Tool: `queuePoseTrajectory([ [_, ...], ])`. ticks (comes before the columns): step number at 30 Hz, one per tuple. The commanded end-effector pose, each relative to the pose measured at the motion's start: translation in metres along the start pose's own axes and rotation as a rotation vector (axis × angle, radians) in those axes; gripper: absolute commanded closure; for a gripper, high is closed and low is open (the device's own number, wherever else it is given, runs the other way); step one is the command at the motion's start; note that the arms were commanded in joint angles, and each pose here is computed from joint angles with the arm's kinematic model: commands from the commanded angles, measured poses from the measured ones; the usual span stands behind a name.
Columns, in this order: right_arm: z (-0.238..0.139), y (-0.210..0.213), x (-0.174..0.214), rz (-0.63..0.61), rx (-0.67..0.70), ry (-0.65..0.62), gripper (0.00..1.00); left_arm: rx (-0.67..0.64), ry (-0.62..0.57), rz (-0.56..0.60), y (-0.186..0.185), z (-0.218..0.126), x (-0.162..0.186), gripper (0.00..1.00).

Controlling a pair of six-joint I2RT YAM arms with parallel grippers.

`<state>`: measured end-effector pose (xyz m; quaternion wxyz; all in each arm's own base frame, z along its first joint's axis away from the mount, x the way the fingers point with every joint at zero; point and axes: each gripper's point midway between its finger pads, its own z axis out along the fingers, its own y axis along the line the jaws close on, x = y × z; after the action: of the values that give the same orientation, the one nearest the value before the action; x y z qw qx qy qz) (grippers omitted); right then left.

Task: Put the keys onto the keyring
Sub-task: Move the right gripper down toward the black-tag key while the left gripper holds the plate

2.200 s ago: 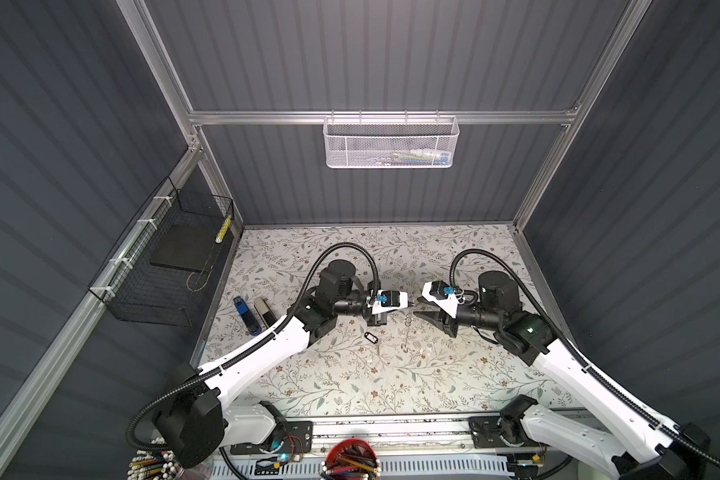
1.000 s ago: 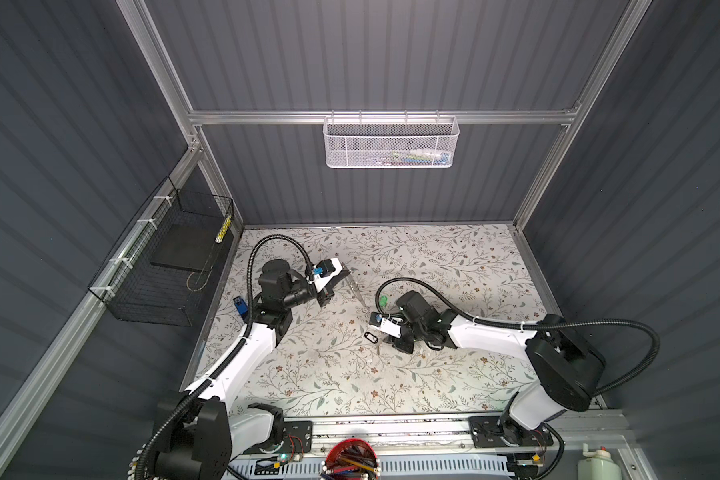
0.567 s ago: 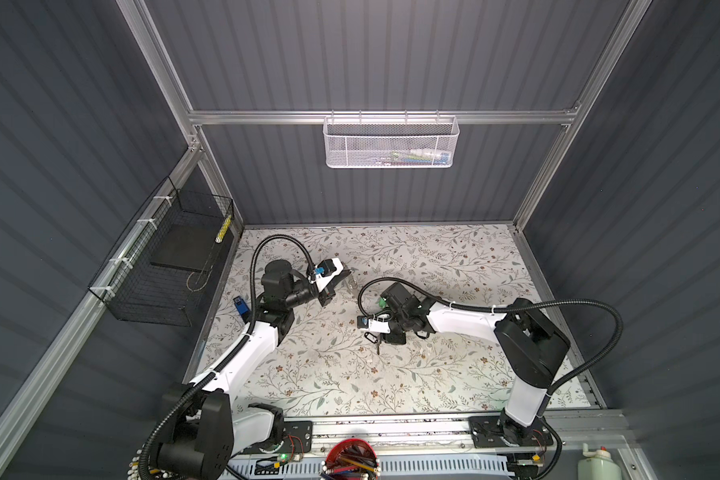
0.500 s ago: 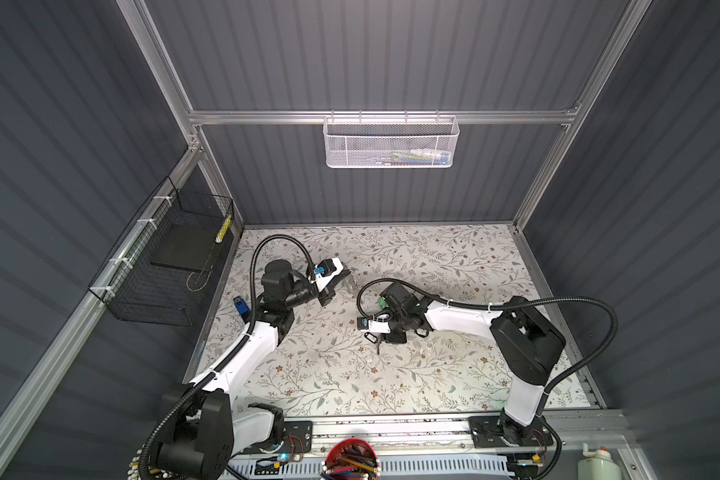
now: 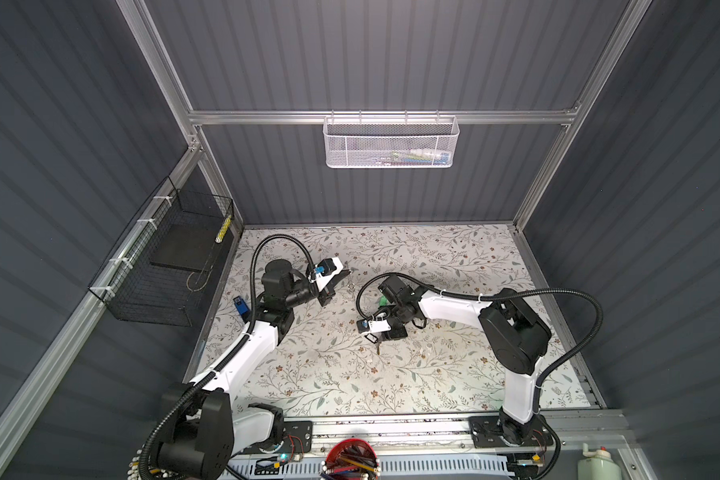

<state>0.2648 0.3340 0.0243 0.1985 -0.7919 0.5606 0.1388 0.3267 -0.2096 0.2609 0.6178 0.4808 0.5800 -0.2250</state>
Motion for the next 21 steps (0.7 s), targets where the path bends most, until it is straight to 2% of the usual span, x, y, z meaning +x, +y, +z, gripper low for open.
queuePoseTrajectory([
  [1, 0.005, 0.014, 0.000, -0.011, -0.069, -0.021, 0.51, 0.007, -0.017, 0.014, 0.004, 0.001, -0.008, 1.00],
  [5, 0.012, 0.007, 0.003, 0.040, -0.053, 0.018, 0.50, 0.007, -0.022, 0.011, 0.003, 0.001, -0.008, 1.00],
  [13, 0.021, -0.002, 0.013, 0.066, -0.006, 0.092, 0.51, 0.013, -0.034, -0.001, 0.000, 0.000, -0.006, 1.00],
  [17, 0.017, 0.002, 0.007, 0.066, -0.019, 0.068, 0.50, 0.006, -0.034, 0.002, -0.001, -0.001, -0.007, 1.00],
  [21, 0.005, 0.003, 0.002, 0.118, 0.004, 0.052, 0.51, 0.000, -0.034, 0.003, -0.001, -0.003, -0.009, 1.00],
])
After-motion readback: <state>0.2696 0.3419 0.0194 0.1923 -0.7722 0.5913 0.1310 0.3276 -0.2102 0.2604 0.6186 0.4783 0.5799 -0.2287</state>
